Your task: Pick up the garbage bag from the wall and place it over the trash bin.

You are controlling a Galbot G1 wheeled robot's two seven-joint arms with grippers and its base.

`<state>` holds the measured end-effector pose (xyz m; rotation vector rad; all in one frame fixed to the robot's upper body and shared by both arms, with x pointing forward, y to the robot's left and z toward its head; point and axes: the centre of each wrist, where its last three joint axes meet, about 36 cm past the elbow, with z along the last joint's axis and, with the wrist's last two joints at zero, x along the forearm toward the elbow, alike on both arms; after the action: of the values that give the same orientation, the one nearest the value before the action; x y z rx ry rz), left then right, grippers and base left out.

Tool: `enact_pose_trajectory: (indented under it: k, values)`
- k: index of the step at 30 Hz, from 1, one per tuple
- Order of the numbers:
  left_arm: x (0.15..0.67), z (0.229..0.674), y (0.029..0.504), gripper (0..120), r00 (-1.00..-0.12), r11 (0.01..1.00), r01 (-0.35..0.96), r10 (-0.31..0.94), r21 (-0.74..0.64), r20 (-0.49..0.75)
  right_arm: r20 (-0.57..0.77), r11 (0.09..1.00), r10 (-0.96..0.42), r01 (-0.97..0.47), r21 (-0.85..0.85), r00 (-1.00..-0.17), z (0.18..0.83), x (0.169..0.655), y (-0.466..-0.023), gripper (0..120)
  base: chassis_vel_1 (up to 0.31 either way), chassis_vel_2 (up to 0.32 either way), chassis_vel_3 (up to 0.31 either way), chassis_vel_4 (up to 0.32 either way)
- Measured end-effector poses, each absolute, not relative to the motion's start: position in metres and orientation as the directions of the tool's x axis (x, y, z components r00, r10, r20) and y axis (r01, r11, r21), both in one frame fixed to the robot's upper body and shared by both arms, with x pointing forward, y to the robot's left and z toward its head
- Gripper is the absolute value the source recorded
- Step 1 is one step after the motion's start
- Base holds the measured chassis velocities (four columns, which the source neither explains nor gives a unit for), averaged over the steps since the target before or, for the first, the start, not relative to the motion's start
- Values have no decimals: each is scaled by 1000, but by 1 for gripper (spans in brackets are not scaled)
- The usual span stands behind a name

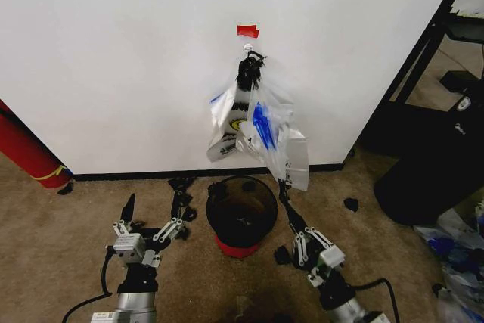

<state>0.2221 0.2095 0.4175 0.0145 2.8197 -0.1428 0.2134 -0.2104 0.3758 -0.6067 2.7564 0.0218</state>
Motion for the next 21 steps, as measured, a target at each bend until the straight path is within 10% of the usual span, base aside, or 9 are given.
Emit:
enact_pose_trajectory:
  k: [21]
  values:
    - [223, 413, 209, 100, -954, 994, 23, -9, -103, -301, -326, 926, -370, -373, -57, -870, 348, 177, -209, 0, 0, 0, 0, 0]
